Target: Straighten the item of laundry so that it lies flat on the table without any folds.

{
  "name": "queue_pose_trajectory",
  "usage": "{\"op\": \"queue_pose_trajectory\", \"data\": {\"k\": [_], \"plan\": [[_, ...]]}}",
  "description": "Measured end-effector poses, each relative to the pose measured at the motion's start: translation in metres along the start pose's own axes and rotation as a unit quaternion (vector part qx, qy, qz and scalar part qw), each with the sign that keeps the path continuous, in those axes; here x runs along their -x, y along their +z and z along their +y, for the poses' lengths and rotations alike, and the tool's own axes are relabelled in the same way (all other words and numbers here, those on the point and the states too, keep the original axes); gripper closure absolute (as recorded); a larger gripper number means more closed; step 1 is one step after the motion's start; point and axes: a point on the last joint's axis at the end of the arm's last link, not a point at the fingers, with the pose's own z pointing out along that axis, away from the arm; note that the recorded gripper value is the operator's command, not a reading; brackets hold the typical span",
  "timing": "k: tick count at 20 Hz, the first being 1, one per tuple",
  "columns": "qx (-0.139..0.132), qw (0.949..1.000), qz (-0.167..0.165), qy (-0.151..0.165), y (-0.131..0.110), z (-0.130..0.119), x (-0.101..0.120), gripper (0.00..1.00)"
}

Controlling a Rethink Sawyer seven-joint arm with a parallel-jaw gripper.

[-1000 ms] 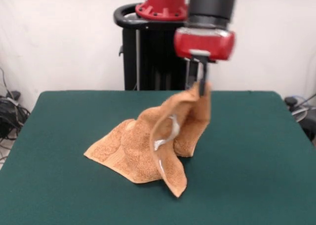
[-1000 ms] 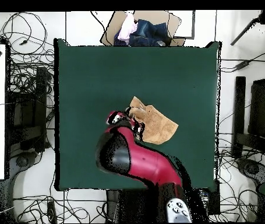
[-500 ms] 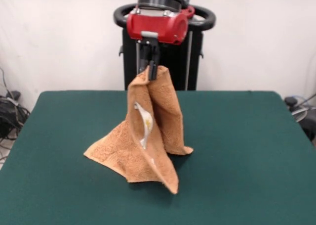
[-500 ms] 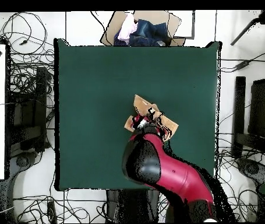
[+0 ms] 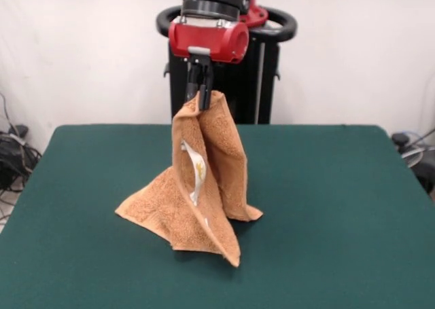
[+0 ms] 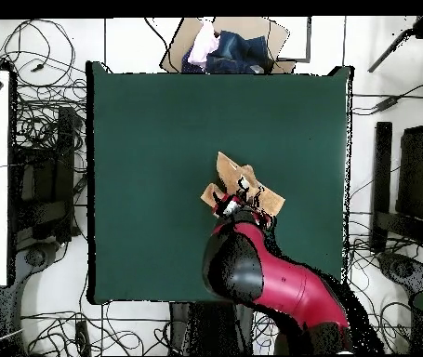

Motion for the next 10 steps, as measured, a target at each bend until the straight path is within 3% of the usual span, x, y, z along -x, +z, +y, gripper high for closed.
{"op": "queue_pose_trajectory", "data": {"k": [10], "plan": [[-0.009, 0.9996, 0.021, -0.014, -0.006, -0.025, -0.027, 1.00]]}}
